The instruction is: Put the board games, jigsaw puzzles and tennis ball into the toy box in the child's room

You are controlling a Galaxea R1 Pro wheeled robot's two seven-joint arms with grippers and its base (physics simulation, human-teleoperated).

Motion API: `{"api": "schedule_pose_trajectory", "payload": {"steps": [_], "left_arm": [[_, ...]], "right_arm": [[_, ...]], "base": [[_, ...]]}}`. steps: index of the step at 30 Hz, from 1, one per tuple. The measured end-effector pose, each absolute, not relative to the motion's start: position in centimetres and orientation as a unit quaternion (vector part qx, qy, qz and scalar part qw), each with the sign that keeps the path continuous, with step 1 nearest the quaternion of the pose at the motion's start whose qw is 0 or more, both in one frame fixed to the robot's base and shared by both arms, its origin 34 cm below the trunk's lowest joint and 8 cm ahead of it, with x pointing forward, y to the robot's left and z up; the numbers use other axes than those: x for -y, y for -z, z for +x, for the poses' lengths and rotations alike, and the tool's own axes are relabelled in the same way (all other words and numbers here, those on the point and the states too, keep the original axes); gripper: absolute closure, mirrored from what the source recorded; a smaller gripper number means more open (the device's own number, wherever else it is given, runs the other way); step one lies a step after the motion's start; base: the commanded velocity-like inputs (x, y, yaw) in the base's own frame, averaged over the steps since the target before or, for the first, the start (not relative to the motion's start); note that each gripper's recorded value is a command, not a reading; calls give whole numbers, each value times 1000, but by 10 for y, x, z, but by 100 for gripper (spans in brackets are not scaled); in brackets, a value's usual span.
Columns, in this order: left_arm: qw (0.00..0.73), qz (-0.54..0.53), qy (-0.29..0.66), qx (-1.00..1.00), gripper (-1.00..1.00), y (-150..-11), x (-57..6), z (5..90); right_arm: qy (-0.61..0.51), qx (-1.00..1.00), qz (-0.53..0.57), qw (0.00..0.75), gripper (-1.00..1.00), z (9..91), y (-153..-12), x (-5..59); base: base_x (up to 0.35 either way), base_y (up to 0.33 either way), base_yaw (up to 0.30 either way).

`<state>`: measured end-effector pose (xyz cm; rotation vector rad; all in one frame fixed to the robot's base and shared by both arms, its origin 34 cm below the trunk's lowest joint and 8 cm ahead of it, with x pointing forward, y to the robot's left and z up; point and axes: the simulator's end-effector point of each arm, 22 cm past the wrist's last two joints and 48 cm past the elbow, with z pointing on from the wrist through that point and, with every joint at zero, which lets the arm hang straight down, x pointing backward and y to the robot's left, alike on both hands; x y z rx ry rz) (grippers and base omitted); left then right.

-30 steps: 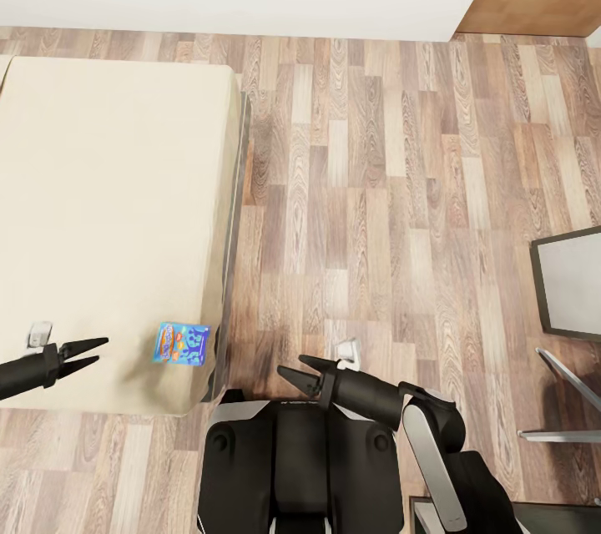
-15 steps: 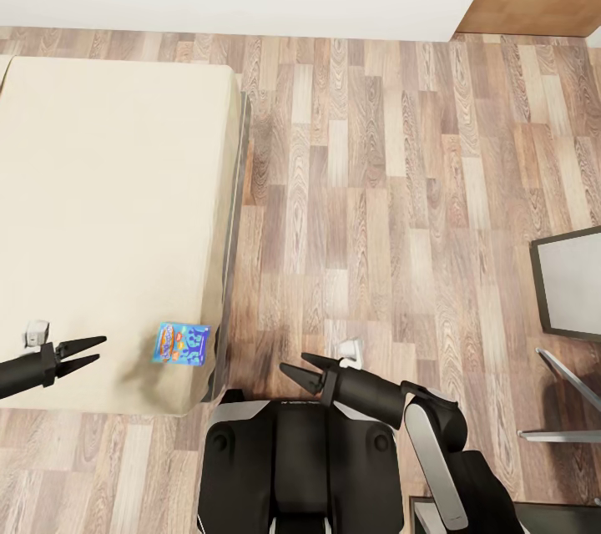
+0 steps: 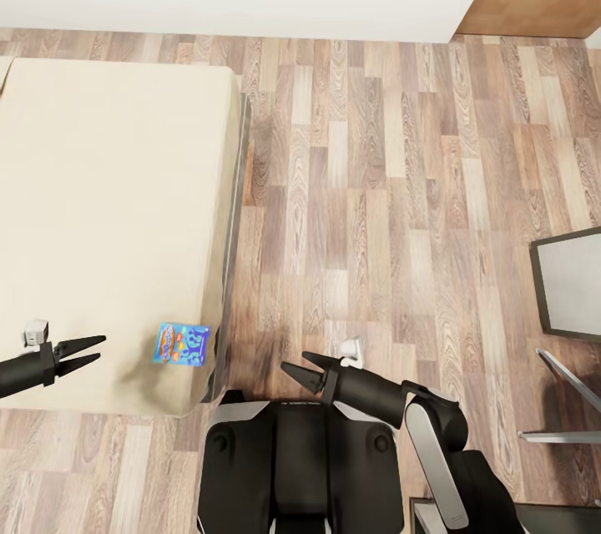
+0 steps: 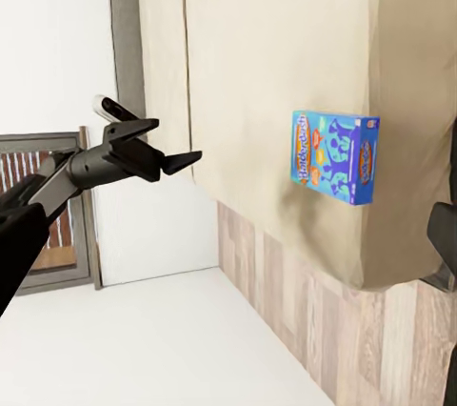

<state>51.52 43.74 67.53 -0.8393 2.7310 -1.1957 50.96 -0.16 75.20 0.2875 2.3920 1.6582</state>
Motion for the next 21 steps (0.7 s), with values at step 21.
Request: {"api": "schedule_pose_trajectory", "payload": {"steps": [21], "left_arm": [[37, -264, 390, -881, -100, -689, -438, 526]], "right_arm": [[-557, -813, 86, 149, -100, 526, -763, 6]], "base": [[0, 0, 0]]}}
